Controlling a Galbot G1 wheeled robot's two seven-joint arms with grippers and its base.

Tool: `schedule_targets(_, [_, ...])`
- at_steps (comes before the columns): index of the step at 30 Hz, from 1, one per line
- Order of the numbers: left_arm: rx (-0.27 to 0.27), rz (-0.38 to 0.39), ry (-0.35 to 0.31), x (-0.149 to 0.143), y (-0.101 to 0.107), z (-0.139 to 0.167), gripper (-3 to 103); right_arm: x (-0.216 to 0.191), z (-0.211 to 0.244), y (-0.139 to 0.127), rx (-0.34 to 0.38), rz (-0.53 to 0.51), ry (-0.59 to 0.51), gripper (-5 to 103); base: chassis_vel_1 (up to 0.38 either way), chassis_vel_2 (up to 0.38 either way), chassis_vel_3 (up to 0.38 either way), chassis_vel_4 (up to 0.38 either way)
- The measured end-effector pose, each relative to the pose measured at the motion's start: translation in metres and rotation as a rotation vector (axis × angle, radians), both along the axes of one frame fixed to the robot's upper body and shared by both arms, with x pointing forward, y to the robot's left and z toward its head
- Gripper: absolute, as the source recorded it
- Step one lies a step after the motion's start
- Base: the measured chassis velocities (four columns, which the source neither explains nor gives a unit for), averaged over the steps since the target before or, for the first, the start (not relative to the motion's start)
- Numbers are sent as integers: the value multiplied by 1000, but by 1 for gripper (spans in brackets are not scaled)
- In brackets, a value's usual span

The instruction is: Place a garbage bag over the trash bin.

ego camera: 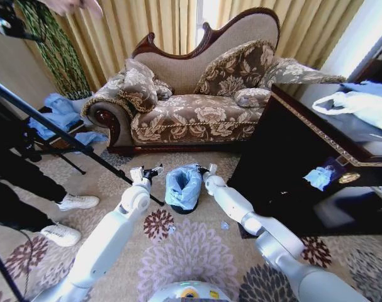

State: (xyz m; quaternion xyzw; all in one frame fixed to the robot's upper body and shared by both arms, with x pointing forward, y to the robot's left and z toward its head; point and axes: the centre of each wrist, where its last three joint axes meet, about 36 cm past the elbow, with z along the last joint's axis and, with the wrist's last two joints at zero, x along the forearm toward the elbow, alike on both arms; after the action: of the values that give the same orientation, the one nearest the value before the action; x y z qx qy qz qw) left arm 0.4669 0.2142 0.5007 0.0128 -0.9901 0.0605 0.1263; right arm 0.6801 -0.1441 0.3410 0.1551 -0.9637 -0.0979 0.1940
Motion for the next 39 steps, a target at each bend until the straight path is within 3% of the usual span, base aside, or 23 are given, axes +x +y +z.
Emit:
schedule_targets(6, [-7,-7,-9,-5,-1,0,100,-8,-30,-24,-73,138,-35,0,0,0,0,0])
schedule_targets(14, [-17,-15,-21,-8,-2,-1,100,-16,-58,-27,-105,212,-81,0,0,0,0,0])
schedule_targets(24, [-22,-14,-23,-9,-2,-4,100,-22,-72,-23,-97,173,-89,0,0,0,0,0])
schedule_targets(30, [-26,-19,-32,-10,-3,-4,100,-27,-77,-34,-156,134,-102,0,0,0,0,0])
schedule_targets(36, [-31,-38,-47,-9,-3,-2,100,-28,-66,-49,-170,83,-155,27,0,0,0,0])
schedule_targets(39, [-31,-40,-49,-9,-3,-1,100,-28,-55,-56,-150,73,-160,32,0,0,0,0])
